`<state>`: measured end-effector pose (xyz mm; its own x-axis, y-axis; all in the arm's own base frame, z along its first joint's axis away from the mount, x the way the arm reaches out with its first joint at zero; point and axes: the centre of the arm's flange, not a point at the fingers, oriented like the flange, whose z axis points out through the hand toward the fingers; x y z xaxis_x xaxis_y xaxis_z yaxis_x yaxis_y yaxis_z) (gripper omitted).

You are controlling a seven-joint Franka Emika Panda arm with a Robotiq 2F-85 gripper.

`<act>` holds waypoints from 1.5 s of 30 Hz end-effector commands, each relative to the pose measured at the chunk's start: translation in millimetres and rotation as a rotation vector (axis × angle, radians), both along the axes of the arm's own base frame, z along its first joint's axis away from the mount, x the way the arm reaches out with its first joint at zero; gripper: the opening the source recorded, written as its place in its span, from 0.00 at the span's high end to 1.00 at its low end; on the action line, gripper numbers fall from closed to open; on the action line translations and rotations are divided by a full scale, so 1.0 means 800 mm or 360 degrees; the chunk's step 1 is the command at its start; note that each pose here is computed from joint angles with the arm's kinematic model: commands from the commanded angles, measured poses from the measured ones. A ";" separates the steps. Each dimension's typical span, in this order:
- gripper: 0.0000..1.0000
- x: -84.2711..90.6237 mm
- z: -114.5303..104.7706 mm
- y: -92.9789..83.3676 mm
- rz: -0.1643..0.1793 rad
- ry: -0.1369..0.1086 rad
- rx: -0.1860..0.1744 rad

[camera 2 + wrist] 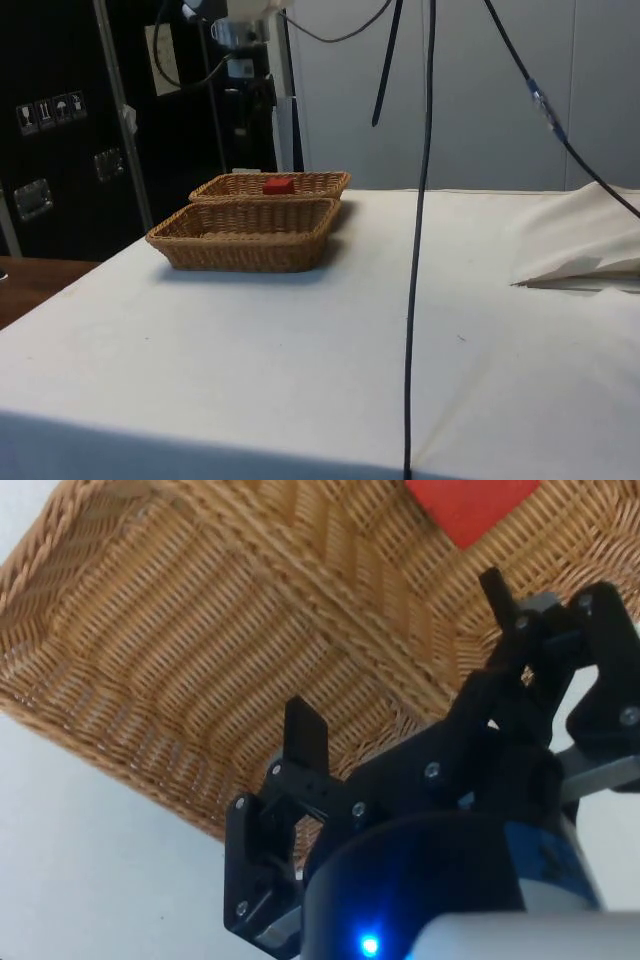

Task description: Pick up the red cube and place it into the right basket.

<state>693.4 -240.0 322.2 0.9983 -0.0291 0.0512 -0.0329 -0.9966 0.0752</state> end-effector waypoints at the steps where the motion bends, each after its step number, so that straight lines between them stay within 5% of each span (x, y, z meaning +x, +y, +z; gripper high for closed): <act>1: 0.00 0.000 0.000 0.004 0.0002 0.0004 -0.0002; 29: 0.00 -0.007 0.019 0.089 0.0117 0.0071 -0.0006; 45: 0.00 -0.011 0.010 0.112 0.0271 0.0086 0.0055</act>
